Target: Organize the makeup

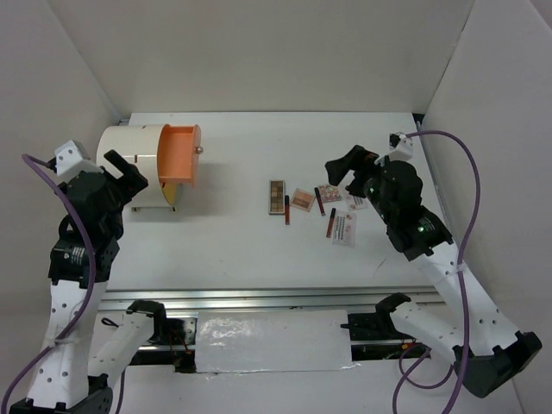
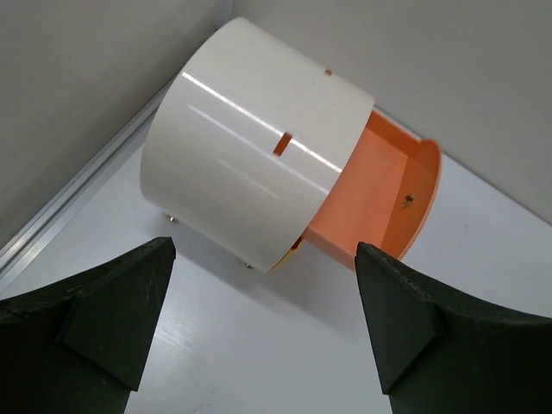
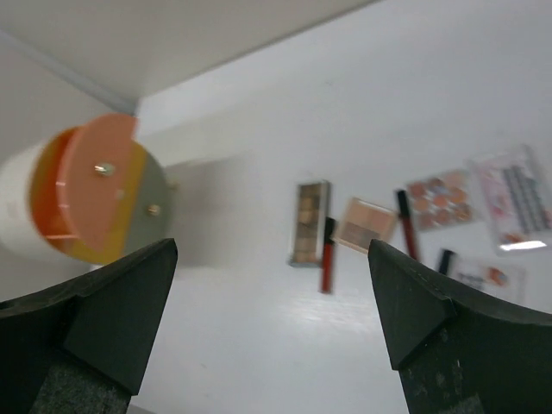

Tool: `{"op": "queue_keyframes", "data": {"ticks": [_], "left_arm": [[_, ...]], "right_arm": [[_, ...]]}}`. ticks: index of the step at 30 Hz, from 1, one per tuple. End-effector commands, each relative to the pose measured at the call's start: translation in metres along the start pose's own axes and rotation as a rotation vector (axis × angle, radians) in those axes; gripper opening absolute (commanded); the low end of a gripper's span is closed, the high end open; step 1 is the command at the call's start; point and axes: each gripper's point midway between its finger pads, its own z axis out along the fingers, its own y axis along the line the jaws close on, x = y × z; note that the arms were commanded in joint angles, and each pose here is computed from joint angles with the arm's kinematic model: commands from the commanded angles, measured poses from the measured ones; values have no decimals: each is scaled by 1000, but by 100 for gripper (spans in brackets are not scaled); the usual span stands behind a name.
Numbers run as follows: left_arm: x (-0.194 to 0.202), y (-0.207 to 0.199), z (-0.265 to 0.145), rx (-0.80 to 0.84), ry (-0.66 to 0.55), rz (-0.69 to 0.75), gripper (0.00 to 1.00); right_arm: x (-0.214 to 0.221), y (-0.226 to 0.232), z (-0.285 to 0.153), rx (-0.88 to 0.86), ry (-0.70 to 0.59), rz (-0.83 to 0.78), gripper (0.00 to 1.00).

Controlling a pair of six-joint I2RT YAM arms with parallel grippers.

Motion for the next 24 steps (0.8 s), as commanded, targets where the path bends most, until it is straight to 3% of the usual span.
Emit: {"op": "queue_keyframes", "data": {"ticks": [1,5,9,15,24], "left_arm": [[29,21,-1,-46,50,55,99],[41,29,-9,-40,56,44,99],[39,30,-15,-24,37,22,99],[45,22,-12,3,75,43,99],[47,19,-12,25,81,53,99]], "right_arm": [[41,-61,-8,212,161,-158,100],[75,-77,11,293,305,-190,100],[99,-90,24,389,336,-201,97],[169,-58,54,275,485,-214,70],[235,-48,107,348,580,-255,62]]}}
